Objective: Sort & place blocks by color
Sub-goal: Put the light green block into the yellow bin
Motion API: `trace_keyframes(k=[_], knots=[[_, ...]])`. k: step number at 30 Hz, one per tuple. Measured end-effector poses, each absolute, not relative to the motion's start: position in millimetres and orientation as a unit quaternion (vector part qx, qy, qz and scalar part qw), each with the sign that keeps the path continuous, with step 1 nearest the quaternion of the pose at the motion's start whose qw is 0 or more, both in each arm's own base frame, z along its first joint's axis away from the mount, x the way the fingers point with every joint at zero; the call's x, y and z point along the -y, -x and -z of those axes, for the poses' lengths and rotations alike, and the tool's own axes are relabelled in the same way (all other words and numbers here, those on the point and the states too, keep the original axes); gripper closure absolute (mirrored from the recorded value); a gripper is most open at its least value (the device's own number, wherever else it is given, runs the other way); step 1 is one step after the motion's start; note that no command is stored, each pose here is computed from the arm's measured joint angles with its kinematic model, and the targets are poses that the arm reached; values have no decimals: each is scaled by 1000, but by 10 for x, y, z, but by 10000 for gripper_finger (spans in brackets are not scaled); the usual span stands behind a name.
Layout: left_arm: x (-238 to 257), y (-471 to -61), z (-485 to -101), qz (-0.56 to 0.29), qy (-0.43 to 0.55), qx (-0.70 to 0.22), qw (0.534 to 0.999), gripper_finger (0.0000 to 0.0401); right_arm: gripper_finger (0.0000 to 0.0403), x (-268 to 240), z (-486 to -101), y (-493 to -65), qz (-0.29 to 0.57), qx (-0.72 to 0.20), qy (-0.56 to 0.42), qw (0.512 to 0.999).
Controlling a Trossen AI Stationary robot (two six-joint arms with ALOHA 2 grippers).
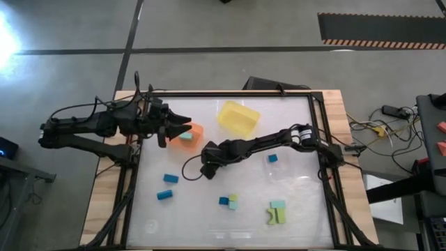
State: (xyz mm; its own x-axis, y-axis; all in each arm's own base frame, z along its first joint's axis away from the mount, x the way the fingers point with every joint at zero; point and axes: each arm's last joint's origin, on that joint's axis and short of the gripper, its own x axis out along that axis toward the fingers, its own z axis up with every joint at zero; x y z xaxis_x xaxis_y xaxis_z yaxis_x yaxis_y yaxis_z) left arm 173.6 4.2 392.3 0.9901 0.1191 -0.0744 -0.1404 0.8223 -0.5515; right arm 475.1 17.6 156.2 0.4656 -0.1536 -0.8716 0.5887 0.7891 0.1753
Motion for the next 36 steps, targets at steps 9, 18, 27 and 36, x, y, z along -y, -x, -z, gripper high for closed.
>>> trace_keyframes(k=[9, 18, 27, 36], knots=[[-42, -1735, -3928, -67, 290, -16, 954, 208, 286, -181, -2206, -4542, 167, -461, -274, 827], [-44, -1768, -3928, -67, 292, -13, 954, 208, 286, 123, -2842, -4098, 156, -482, -223, 833], [-87, -1866, -3920, -134, 351, 25, 926, 208, 286, 965, -3017, -3809, 154, -501, -128, 842], [-123, -2046, -3947, -175, 364, 88, 911, 208, 286, 1755, -2783, -3697, 138, -511, -109, 841]])
